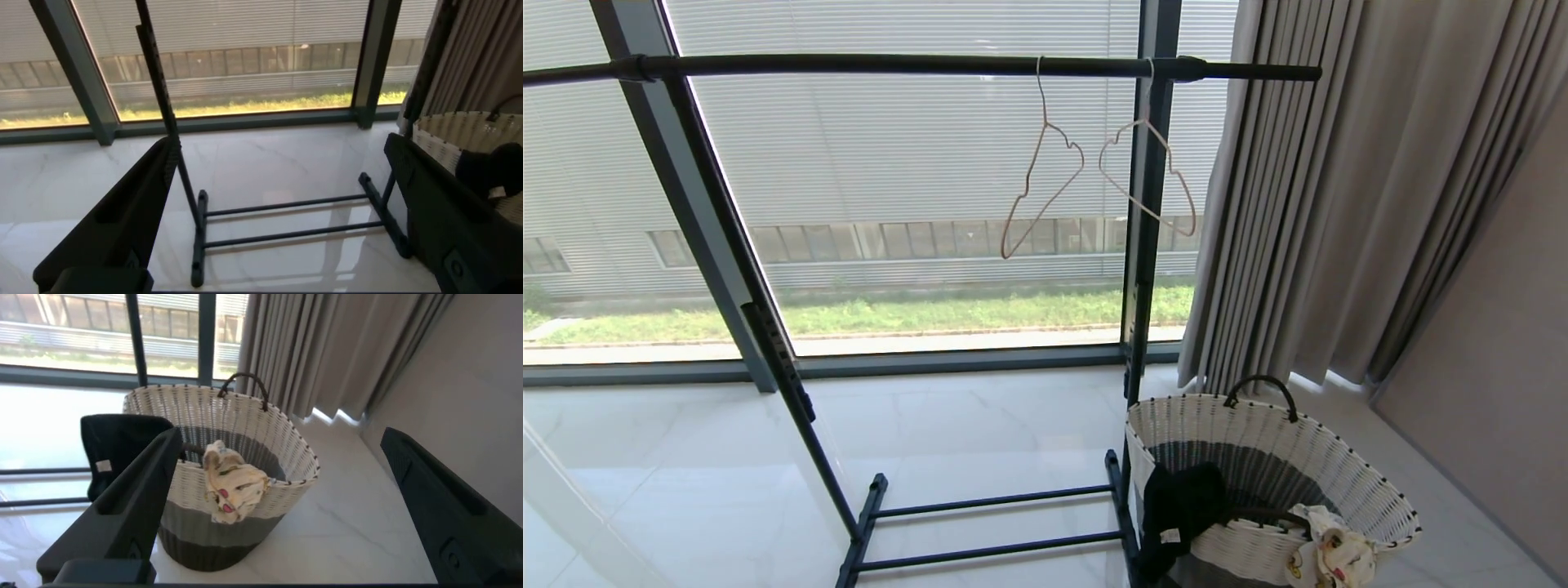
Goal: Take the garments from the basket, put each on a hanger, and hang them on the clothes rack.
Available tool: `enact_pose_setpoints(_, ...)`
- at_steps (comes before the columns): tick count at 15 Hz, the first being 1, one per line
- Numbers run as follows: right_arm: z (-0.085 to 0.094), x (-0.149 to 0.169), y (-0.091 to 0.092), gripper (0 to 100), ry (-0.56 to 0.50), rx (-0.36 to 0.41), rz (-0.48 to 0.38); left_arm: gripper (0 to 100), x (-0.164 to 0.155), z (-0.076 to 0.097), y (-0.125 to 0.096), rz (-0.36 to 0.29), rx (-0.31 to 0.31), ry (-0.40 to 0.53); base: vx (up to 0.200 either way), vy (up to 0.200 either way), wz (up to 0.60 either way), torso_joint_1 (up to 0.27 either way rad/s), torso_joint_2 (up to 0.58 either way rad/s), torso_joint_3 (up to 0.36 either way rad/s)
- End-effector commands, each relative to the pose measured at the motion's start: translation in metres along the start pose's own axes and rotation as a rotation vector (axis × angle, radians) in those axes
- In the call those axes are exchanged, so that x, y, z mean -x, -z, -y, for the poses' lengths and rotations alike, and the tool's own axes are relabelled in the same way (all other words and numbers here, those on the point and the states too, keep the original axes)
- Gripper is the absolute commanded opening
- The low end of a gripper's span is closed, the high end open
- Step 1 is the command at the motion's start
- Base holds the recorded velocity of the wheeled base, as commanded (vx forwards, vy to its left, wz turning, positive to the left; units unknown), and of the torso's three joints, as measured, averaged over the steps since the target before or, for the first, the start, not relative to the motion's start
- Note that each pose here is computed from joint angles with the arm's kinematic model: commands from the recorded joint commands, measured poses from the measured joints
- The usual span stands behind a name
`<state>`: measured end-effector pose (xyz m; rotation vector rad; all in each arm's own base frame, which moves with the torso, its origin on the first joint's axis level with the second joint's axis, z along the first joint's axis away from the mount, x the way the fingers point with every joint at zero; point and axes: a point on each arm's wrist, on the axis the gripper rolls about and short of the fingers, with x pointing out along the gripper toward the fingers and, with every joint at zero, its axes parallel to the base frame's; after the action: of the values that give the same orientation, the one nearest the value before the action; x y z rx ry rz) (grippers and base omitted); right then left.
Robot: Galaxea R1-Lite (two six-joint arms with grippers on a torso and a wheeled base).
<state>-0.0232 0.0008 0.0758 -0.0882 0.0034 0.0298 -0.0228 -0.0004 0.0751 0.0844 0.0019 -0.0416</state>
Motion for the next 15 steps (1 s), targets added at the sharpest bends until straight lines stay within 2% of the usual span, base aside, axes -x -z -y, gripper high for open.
enact_pose_setpoints(1,0.0,-0.0001,0.0,100,-0.001,0.001,-0.001,100,0.0,0.0,-0.0001,0.0,-0.001,-0.002,0.0,-0.2,0.0,0.007,0.01,-0.002)
enact_pose_setpoints(7,0.0,-0.0001,0.0,100,-0.001,-0.001,-0.001,100,0.0,0.0,-0.0001,0.001,-0.001,0.0,0.0,0.0,0.0,0.0,0.0,0.0)
enact_pose_setpoints(12,0.0,-0.0001,0.0,100,-0.003,0.002,-0.001,100,0.0,0.0001,0.0001,-0.001,-0.001,0.0,0.2,0.0,0.0,0.005,0.0,0.002)
enact_pose_setpoints(14,0.0,-0.0001,-0.0002,100,-0.004,0.042,0.001,100,0.0,0.0,-0.0001,0.0,0.0,-0.002,0.2,0.0,0.0,0.002,0.01,0.0)
enact_pose_setpoints(15,0.0,-0.0001,-0.0002,100,-0.004,0.047,0.001,100,0.0,0.0,0.0001,-0.001,0.002,0.0,0.0,0.0,0.0,0.0,0.0,0.0)
